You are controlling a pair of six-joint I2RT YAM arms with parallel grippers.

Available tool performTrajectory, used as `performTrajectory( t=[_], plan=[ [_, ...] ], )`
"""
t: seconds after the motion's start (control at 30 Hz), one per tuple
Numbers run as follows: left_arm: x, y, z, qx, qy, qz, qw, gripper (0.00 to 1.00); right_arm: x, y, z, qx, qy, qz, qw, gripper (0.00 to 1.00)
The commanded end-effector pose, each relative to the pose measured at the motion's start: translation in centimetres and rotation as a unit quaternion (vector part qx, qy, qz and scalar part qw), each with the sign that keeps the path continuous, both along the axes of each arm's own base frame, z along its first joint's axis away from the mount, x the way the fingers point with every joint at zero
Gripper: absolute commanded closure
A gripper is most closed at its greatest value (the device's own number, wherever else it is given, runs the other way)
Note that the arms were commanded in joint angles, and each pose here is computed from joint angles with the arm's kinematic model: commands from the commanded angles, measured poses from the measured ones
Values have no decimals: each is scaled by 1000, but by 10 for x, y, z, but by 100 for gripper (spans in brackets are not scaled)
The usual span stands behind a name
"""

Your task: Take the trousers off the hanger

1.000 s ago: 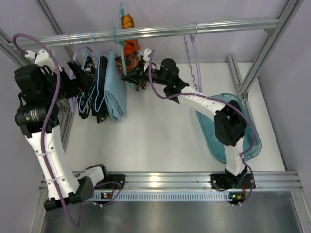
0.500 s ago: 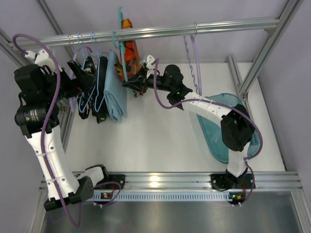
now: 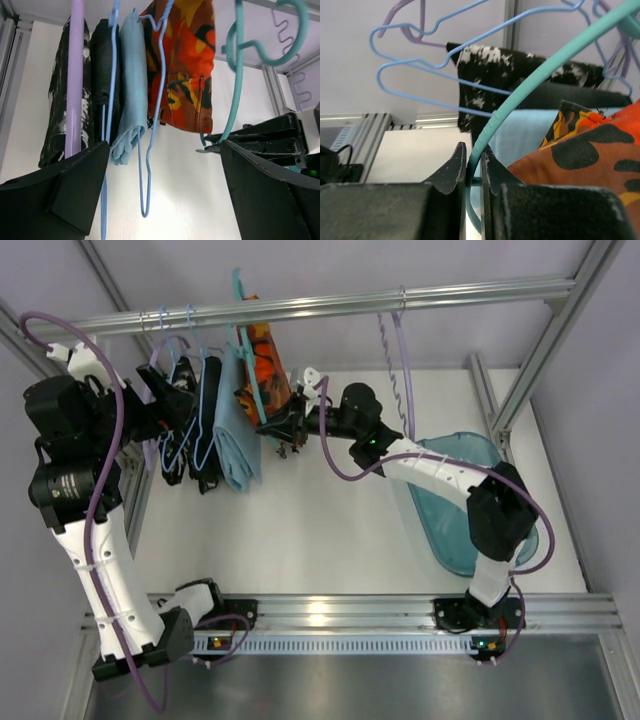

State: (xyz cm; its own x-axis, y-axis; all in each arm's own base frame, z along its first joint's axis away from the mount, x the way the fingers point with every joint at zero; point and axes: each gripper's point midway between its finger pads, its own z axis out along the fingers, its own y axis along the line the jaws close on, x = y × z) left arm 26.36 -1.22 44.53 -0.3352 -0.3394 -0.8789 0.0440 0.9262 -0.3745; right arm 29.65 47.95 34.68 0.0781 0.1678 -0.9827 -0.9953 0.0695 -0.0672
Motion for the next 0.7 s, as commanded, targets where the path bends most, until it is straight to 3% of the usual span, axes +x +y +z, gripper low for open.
performTrajectory(
  t=[0.0,0.27,0.47,0.57,0.67],
  plan=[
    [-11,-14,38,5,-84,-31,996,1,-90,-61,165,186,-232,38,954,100],
    [-29,-70,48,-65,-104,-199,972,2,-129,-107,160,161,-78,48,983,100],
    [-29,-87,64,-127,-155,-248,948,2,-147,-132,167,164,51,51,984,100],
    [-14,-89,58,-196,-134,-233,943,3,-150,-141,169,172,78,43,981,100],
    [-12,-126,58,-219,-129,-285,924,3,-152,-146,168,175,95,35,979,100]
  ],
)
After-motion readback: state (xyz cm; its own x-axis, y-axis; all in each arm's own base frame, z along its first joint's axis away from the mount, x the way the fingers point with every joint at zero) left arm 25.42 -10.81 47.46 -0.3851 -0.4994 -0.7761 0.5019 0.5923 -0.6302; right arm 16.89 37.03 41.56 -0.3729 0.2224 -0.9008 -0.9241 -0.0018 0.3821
